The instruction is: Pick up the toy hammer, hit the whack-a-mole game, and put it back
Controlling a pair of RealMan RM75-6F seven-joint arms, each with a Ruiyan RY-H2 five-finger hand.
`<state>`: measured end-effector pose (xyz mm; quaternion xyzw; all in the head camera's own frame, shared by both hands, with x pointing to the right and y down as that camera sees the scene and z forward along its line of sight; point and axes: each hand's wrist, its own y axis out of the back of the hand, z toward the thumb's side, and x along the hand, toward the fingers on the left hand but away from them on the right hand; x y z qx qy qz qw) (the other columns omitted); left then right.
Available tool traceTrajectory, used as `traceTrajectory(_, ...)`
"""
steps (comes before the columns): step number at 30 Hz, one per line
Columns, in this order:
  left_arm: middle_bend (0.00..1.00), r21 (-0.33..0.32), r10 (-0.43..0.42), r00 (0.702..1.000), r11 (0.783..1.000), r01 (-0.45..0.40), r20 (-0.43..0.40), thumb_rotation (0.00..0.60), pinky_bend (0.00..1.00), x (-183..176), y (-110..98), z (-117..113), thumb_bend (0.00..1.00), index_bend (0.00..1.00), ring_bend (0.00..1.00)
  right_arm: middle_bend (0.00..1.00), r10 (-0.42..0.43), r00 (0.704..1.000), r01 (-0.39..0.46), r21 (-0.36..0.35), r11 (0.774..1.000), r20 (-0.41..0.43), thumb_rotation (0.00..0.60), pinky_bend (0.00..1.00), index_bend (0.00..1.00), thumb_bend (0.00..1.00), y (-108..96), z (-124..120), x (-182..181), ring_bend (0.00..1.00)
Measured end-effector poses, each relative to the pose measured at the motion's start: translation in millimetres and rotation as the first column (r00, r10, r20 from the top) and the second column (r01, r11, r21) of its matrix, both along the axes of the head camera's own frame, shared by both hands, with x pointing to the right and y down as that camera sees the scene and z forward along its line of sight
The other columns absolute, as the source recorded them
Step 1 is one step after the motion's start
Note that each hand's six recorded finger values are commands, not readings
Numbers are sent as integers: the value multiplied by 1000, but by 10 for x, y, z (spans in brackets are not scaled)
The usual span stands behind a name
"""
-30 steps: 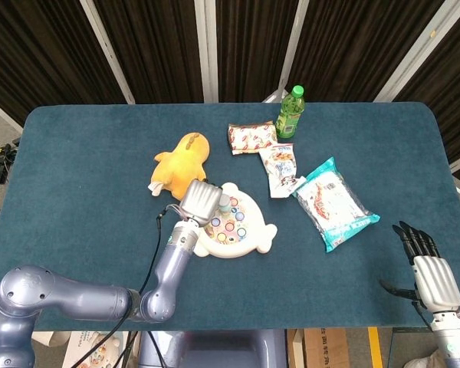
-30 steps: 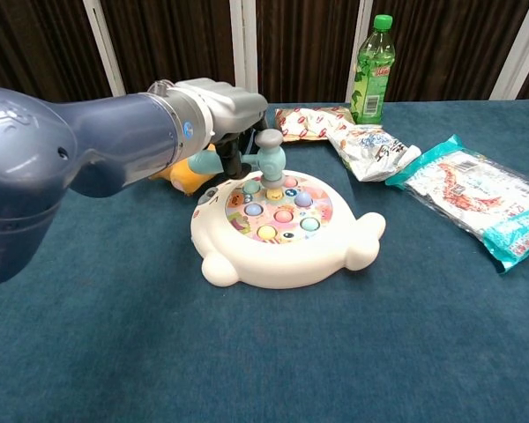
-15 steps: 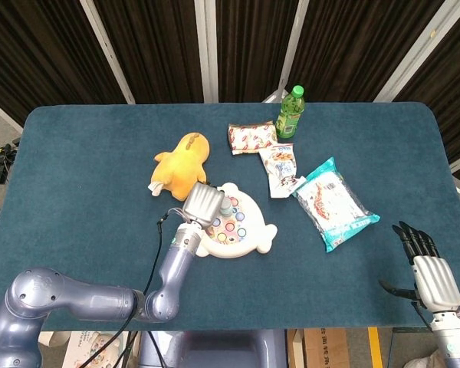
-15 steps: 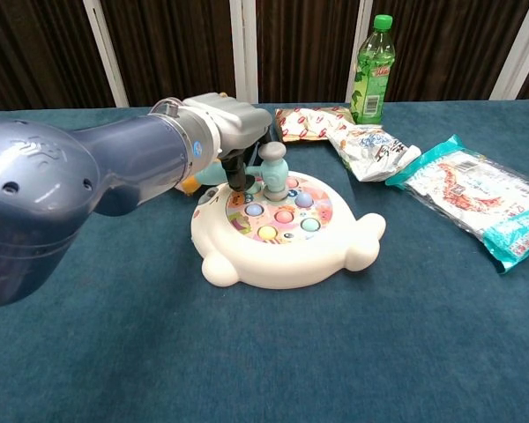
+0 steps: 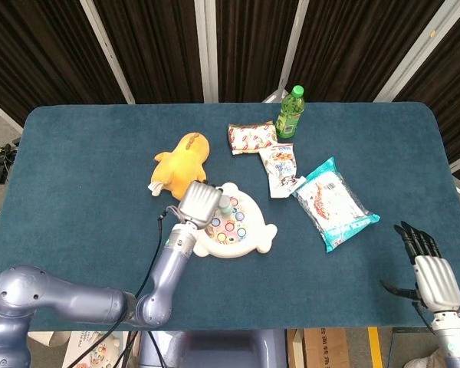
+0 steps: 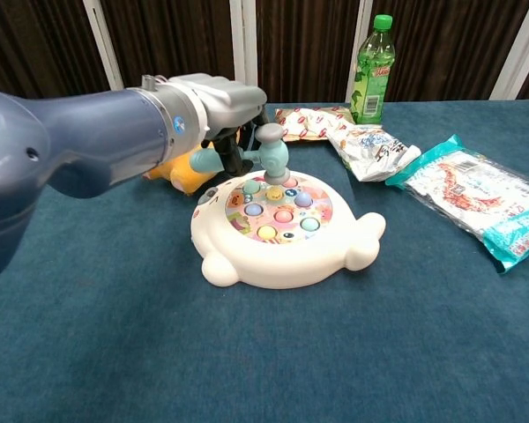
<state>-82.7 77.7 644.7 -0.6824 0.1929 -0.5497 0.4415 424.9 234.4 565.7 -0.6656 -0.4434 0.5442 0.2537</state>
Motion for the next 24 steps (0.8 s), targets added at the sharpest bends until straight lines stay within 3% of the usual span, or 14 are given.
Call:
traceTrajectory(5,430,5,-11,1000,1000,11,-14,600,492,-276,30,-180,638,603,341,0,-11,1000,11,8,1000,-17,600,0,0,168,1,-13,2,0)
traceTrajectory(9,425,13,-49,999,999,49,11,600,492,-733,74,-240,638,602,341,0,-9,1000,10,10,1000,-26,600,0,0,167,24,-18,0,0)
traceTrajectory(19,424,-44,-153,988,987,155,35,600,492,-1661,429,-42,637,599,341,0,10,999,-9,10,1000,-47,600,0,0,167,26,-10,22,0)
traceTrajectory(24,424,-60,-174,983,982,177,49,600,492,-1955,571,67,637,594,341,0,-8,999,9,15,1000,-52,600,0,0,167,48,-17,-16,0)
